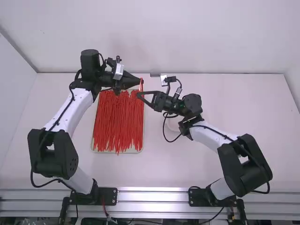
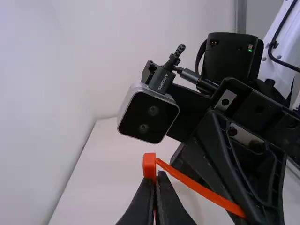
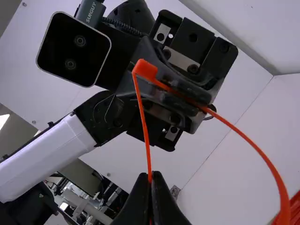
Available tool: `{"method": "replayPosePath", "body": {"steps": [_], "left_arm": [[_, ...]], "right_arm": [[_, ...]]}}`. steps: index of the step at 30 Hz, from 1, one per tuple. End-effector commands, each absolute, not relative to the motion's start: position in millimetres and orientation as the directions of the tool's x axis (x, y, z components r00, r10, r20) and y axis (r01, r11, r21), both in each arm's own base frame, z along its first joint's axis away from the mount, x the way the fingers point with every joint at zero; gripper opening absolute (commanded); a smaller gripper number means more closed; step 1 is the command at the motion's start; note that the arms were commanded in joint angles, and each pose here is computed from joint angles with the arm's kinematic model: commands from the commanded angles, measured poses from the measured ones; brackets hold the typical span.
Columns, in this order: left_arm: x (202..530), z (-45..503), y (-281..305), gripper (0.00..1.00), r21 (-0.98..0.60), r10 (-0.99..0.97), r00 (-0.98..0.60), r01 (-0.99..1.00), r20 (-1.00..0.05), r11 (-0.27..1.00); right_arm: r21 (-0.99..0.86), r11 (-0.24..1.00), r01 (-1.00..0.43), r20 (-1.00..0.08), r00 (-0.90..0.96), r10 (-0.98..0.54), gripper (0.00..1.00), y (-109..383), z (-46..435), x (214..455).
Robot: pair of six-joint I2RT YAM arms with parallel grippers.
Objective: Fasten the cable tie
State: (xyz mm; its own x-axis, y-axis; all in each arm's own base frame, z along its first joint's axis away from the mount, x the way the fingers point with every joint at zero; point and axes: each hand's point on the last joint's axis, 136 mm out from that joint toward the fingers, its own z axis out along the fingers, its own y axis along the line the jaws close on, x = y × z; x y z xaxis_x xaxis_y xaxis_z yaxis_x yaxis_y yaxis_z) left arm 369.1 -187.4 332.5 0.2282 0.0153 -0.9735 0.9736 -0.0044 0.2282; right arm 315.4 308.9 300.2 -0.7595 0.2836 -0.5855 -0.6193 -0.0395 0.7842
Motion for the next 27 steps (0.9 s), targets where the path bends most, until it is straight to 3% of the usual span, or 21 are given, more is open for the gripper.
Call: {"method": "replayPosePath", "body": {"steps": [1, 27], "left_arm": [[364.0, 346.3, -183.6, 0.01, 0.289, -0.009, 0.289, 0.957, -0.957, -0.030], [363.0, 347.4, -186.2, 0.01, 0.302, -0.012, 0.302, 0.953, -0.953, -0.037]], "right_arm": [[0.774, -0.046, -0.632, -0.595, -0.749, 0.292, 0.00, 309.1, 307.6, 319.2], [0.788, -0.034, -0.615, -0.575, -0.755, 0.316, 0.00, 303.8, 307.5, 326.7]]}}
